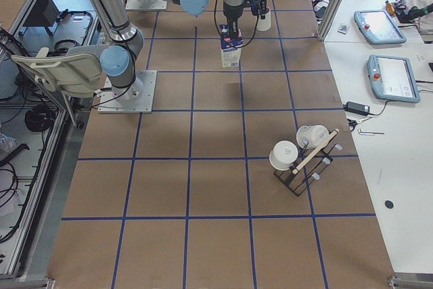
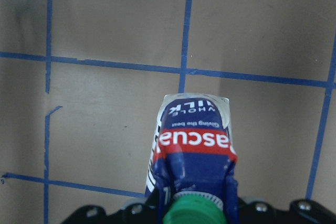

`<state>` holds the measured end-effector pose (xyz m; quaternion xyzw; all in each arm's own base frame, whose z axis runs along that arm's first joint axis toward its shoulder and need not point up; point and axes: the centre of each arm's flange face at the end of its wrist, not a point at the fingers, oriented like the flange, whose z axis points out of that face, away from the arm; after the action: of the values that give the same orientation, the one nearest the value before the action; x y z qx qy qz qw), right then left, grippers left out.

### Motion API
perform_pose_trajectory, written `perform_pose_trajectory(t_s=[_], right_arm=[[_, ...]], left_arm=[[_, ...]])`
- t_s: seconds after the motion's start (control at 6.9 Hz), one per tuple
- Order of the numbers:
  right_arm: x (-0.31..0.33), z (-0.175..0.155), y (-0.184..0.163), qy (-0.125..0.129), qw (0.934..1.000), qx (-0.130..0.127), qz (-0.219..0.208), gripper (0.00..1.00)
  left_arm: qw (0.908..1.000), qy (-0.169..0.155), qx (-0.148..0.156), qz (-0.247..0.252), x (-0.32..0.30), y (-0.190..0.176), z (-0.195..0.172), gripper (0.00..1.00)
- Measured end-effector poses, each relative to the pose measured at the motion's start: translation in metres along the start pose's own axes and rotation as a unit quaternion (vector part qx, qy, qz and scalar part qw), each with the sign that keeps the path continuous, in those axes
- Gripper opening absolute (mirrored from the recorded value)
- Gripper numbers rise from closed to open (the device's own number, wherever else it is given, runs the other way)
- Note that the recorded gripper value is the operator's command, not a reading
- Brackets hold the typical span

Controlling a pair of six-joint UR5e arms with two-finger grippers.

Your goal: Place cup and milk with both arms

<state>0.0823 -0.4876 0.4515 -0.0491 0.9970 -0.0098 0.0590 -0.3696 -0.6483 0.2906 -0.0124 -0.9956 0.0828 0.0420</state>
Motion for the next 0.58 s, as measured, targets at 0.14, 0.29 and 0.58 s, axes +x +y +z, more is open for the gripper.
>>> perform_pose_trajectory(t_s=[0.14, 0.29, 0.58], right_arm=[[-0.013, -0.003, -0.002, 0.001, 1.0000, 0.000, 0.004, 0.14], [-0.017, -0.002, -0.009, 0.001, 1.0000, -0.001, 0.006, 0.14], [-0.011, 0.002, -0.050, -0.002, 1.0000, 0.001, 0.009, 0.14]], left_arm=[[1.0000, 0.003, -0.004, 0.001, 0.004, -0.001, 0.008, 0.98], [0.9999, 0.006, -0.010, 0.001, 0.005, -0.001, 0.015, 1.00], [0.9999, 0.011, -0.008, 0.006, 0.004, -0.003, 0.009, 1.00]])
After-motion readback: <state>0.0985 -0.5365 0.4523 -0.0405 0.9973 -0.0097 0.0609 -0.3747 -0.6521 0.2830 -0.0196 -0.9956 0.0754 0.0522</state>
